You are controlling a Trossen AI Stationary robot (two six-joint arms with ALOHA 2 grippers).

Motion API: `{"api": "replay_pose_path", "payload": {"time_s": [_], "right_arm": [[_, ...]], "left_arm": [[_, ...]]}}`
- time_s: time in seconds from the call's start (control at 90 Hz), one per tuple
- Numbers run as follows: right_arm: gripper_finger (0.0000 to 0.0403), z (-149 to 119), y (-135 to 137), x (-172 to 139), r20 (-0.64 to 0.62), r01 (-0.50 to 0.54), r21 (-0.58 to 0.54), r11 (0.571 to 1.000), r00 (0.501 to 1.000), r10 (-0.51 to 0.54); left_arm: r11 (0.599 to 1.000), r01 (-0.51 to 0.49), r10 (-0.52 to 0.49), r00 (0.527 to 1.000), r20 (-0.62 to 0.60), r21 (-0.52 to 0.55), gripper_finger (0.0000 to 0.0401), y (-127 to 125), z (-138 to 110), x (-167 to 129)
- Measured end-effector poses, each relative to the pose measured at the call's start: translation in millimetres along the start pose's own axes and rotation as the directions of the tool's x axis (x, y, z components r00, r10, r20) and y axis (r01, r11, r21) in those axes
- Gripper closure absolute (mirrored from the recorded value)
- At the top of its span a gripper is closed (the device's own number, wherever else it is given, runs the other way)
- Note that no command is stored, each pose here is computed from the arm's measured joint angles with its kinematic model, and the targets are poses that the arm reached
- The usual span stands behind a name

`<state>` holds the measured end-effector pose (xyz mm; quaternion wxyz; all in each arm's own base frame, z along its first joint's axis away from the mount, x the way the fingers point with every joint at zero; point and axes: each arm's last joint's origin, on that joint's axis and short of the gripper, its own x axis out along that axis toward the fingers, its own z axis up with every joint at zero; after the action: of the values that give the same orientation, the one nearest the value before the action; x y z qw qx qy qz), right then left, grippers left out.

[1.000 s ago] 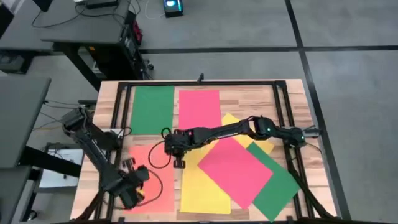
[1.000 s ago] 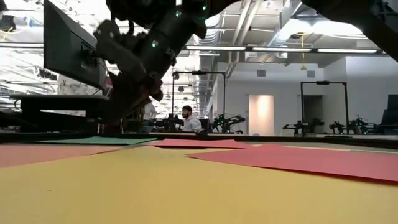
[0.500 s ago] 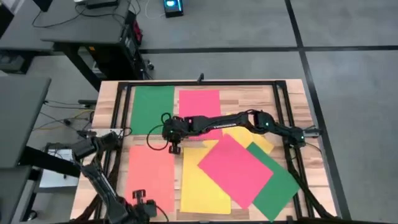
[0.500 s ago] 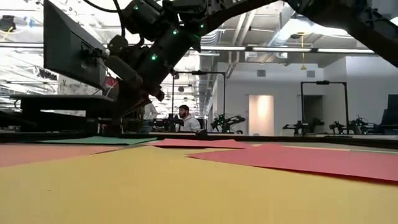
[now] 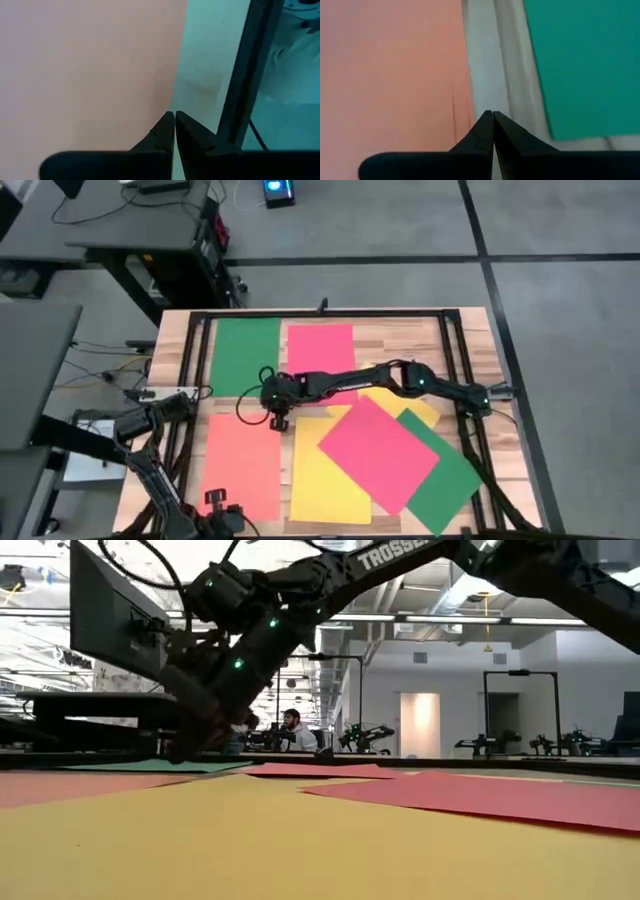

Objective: Organize paper
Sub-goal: Stack the orange paper on top of the orange paper

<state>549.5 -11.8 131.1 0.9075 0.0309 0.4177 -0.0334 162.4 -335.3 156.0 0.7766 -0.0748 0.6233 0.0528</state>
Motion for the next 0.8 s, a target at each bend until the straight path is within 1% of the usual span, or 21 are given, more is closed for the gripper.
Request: {"api": "replay_pose_path", "payload": {"time_s": [0.122,0.189,0.311,0.556,0.8], "right_arm": [[0.0403,-3.2,-2.5,5.2,-0.006,-0.001,0.017,1.000,1.000,0.001],[0.0403,-5.2,-2.4,7.4,-0.015,-0.005,0.016,1.000,1.000,0.005],[0.0403,-6.1,-1.8,8.3,-0.022,-0.028,0.023,0.999,0.999,0.029],[0.0403,-7.0,3.4,8.7,-0.024,-0.038,0.018,0.999,0.999,0.038],[0.0403,-7.1,4.2,9.1,-0.023,-0.048,0.025,0.999,0.999,0.048]], "left_arm": [[1.000,0.026,-0.026,0.999,-0.021,-0.005,0.0401,1.8,-2.9,6.8],[0.999,0.030,-0.031,0.999,-0.032,-0.025,0.0401,3.7,-4.2,9.1],[0.999,0.016,-0.018,0.999,-0.039,-0.035,0.0401,7.0,-5.7,11.7],[1.000,-0.025,0.024,0.998,-0.058,-0.016,0.0401,10.8,-7.1,13.3],[0.999,-0.040,0.039,0.997,-0.063,-0.014,0.0401,12.3,-7.1,13.9]]}}
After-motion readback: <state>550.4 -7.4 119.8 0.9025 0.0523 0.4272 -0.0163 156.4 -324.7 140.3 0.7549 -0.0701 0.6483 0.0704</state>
